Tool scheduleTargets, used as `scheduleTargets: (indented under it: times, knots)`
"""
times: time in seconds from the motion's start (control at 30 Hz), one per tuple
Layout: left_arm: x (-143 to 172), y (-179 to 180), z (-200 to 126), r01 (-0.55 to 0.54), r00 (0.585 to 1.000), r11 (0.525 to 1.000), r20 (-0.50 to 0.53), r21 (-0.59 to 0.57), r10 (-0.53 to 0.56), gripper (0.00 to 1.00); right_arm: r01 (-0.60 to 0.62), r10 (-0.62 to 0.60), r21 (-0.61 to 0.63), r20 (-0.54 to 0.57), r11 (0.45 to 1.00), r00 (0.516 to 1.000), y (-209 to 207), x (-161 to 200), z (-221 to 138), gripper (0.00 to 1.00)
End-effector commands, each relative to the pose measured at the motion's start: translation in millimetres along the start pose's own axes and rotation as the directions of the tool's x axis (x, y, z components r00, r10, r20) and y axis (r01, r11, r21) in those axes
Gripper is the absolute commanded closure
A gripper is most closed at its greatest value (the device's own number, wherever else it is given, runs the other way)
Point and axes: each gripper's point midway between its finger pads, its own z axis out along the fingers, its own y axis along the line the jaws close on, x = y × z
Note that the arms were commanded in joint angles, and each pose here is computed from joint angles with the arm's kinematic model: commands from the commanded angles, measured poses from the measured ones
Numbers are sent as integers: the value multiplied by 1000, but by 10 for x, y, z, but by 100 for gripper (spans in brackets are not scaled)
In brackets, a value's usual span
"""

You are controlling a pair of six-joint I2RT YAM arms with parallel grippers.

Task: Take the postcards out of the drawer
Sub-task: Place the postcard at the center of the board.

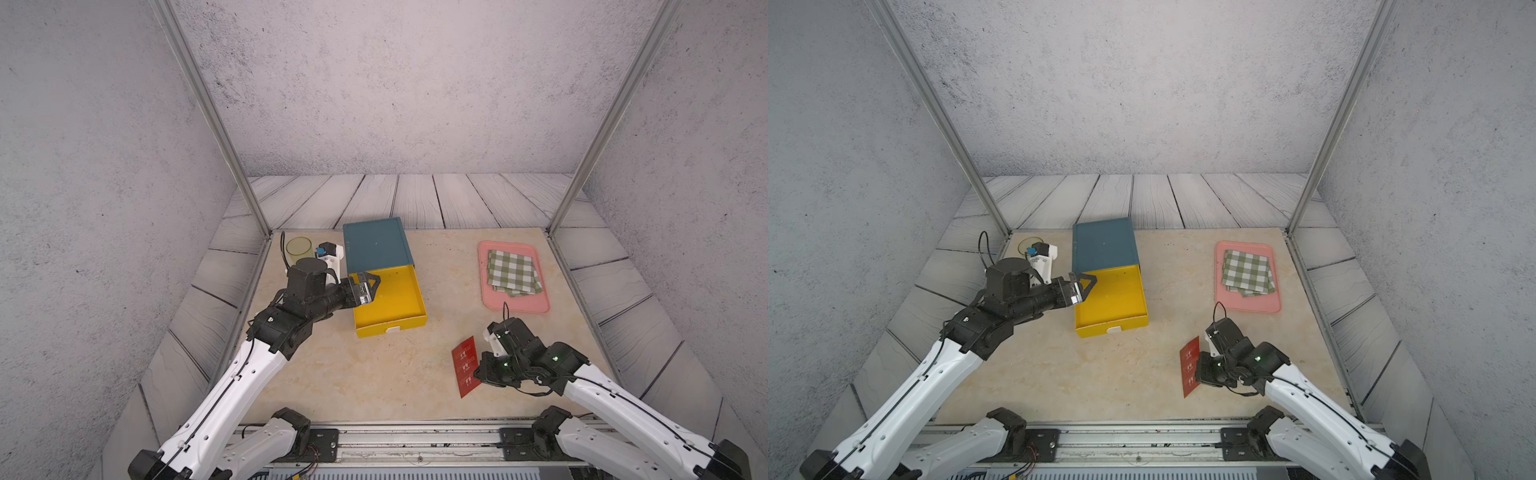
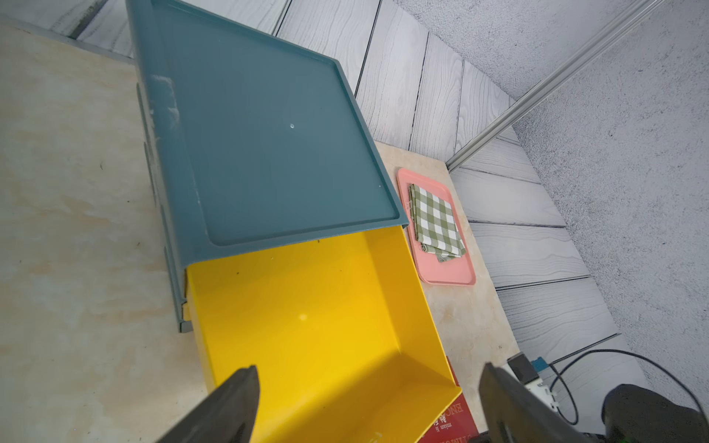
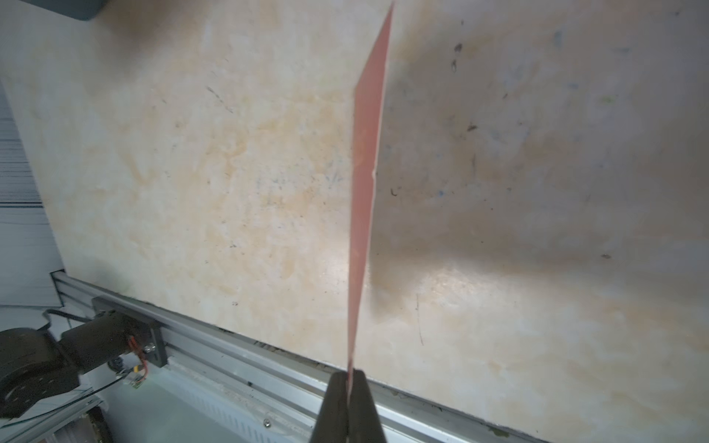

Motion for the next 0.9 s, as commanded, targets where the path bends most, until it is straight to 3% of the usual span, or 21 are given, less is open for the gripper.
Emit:
scheduleTargets:
  times: [0.0,0.37,0.87]
  knots:
    - [18,64,65,-13,1000,1000,-14,-17,13,4,17,-17,7,32,1000,999,-19,-79,85,100]
    - [76,78,201,4,999,1000,-50,-4,-4,4,-34,29,179,33,983,999,-520,15,446,100]
    - [172,110,258,26,996,1000,-83,0,-25,4,-47,49,280,0,959,999,-710,79,638,96]
